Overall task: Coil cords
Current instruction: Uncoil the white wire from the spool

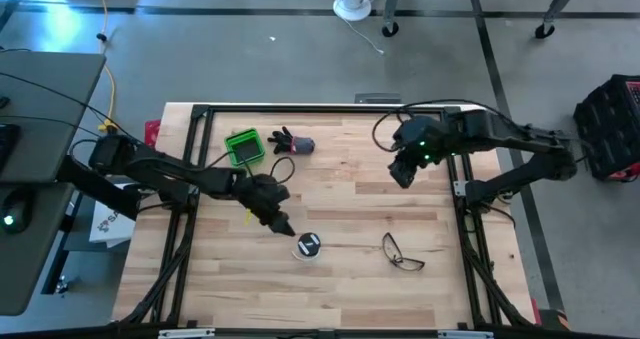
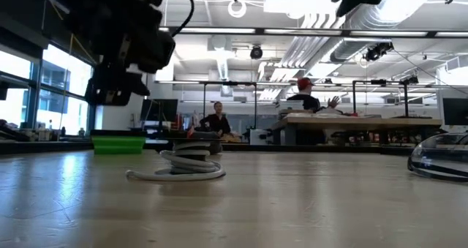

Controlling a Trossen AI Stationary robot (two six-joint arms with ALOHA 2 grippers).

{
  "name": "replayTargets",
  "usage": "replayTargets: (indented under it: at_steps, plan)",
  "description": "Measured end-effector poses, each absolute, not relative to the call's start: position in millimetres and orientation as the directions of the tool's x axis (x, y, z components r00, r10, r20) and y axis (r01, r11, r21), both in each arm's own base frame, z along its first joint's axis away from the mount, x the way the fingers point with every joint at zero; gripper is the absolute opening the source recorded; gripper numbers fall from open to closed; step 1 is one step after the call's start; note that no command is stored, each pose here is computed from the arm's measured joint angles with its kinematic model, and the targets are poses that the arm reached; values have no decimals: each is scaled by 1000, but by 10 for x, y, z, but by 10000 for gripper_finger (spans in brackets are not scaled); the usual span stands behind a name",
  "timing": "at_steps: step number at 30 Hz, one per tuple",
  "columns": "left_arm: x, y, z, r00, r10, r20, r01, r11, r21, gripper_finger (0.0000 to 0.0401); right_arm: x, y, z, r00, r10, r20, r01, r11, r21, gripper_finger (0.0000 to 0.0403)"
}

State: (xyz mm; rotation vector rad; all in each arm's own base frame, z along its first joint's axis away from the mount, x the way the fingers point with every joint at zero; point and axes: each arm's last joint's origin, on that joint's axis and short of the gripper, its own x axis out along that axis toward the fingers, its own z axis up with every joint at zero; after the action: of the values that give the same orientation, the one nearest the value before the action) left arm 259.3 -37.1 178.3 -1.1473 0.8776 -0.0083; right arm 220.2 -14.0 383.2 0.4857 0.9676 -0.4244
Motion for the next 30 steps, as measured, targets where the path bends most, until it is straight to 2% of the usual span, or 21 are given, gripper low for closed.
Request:
replayTargets:
  at_steps: [4, 12, 16, 20, 26, 30]
  plan:
    - [2589, -402, 1522, 678, -420, -604, -485, 361, -796, 223, 2367, -162, 3747, 491, -128, -862, 557, 807, 197, 209]
    - [2756, -482, 1285, 724, -462, -512, -453, 242, -858, 223, 2520, -195, 3677, 497, -133, -858, 557, 806, 198, 213]
    - [2772, -524, 1098, 700, -449, -556, -523, 208, -827, 223, 2532, -196, 3693, 517, -135, -845, 566, 795, 219, 213]
    - [2842, -564, 1050, 709, -427, -562, -531, 201, -823, 223, 2544, -194, 3705, 534, -135, -835, 575, 782, 241, 213]
    - [3001, -590, 1152, 753, -420, -506, -460, 214, -862, 222, 2559, -198, 3716, 549, -145, -823, 573, 782, 244, 213]
    - [3006, -582, 1129, 749, -379, -544, -497, 222, -839, 205, 2569, -202, 3723, 557, -158, -815, 575, 782, 241, 213]
